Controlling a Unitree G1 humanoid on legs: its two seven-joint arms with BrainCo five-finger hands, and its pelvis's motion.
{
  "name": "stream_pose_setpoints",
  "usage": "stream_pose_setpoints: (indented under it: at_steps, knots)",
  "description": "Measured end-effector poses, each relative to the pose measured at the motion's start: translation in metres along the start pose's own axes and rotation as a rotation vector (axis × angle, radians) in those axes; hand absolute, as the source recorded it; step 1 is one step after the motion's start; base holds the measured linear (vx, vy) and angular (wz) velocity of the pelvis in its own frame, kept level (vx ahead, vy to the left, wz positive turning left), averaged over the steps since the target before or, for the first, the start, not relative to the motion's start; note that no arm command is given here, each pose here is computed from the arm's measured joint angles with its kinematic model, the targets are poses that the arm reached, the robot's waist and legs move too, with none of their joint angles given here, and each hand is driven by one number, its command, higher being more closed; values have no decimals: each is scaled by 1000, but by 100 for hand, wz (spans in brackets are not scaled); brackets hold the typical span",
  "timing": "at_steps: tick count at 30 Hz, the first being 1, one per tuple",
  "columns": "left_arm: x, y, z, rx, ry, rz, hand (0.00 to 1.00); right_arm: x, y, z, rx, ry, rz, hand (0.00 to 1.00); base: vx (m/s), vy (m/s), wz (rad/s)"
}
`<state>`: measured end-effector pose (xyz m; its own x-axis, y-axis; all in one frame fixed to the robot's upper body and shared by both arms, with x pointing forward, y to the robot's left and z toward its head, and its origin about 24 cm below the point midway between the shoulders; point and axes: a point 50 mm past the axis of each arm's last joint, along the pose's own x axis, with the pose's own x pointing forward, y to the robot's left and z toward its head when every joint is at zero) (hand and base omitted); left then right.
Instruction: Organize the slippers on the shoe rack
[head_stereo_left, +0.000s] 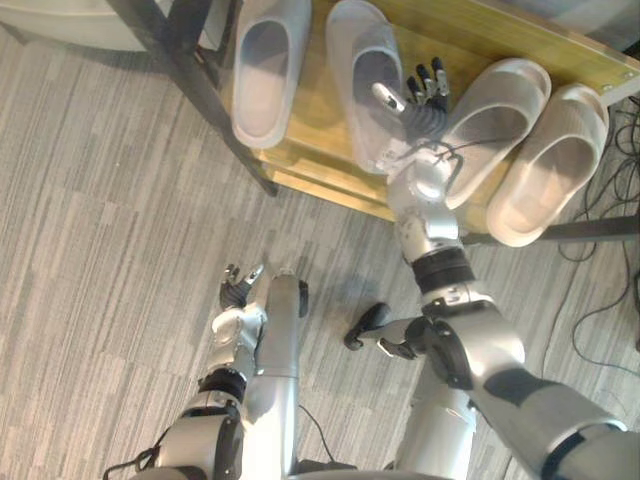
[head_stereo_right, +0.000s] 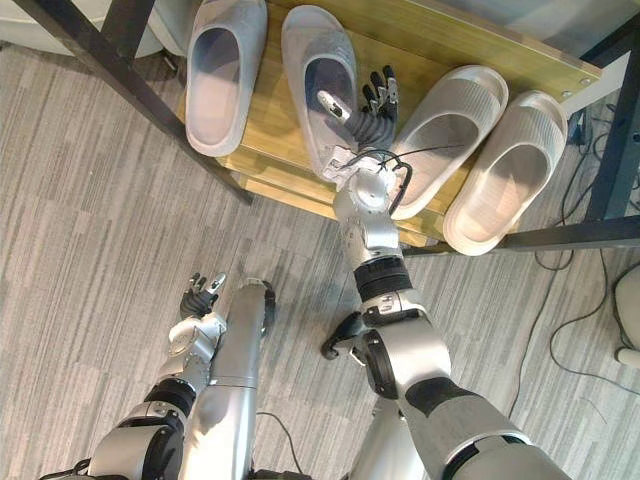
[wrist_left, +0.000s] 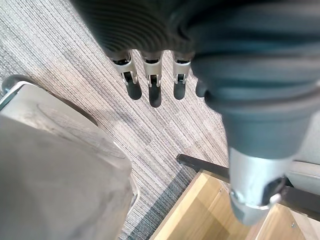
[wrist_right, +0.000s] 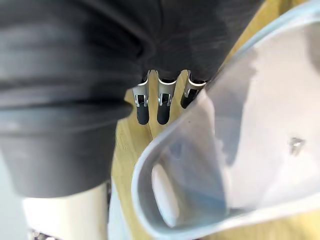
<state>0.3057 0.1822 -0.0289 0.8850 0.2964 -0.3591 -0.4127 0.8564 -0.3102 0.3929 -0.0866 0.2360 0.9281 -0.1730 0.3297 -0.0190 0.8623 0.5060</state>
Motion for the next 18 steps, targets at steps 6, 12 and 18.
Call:
stream_pose_setpoints:
  at_steps: [6,12,18]
  knots:
    - [0,1,-2,6,15,9,0,-14,21,-20,119,86,60,0,-18,29,-4]
    - [0,2,-3,5,17,15,0,-23,37,-27,242,126,75,0,-9,17,1]
    - [-1,2,-3,13,18,30,0,-23,36,-27,278,133,66,0,-34,43,0]
